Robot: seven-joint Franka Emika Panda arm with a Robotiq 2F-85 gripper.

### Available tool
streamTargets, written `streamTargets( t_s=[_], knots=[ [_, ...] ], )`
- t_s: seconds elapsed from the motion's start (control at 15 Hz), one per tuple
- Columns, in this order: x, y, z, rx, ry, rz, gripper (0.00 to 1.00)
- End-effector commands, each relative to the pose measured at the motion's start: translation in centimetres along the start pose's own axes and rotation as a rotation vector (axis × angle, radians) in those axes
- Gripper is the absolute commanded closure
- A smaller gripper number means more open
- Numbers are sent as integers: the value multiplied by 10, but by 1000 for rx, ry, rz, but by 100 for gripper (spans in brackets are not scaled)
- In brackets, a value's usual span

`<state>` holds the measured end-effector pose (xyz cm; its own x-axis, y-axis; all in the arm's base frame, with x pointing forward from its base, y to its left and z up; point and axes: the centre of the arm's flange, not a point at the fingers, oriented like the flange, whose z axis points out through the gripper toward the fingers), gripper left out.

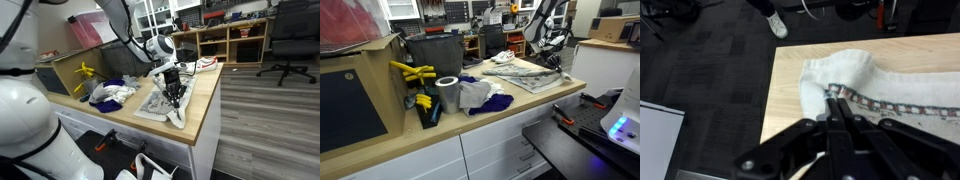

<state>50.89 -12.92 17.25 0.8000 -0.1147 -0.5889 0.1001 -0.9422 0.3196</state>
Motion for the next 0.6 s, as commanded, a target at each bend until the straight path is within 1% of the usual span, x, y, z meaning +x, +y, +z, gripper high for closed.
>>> streamTargets(
  t_s=[0.0, 0.07, 0.27, 0.53],
  knots=[
    [-20, -7, -25, -10, 23, -22, 64],
    [-21, -11, -32, -9, 37, -29, 58],
    [-22, -31, -59, -2, 95, -65, 34],
    [-17, -71, -90, 47, 180, -89, 5]
  ],
)
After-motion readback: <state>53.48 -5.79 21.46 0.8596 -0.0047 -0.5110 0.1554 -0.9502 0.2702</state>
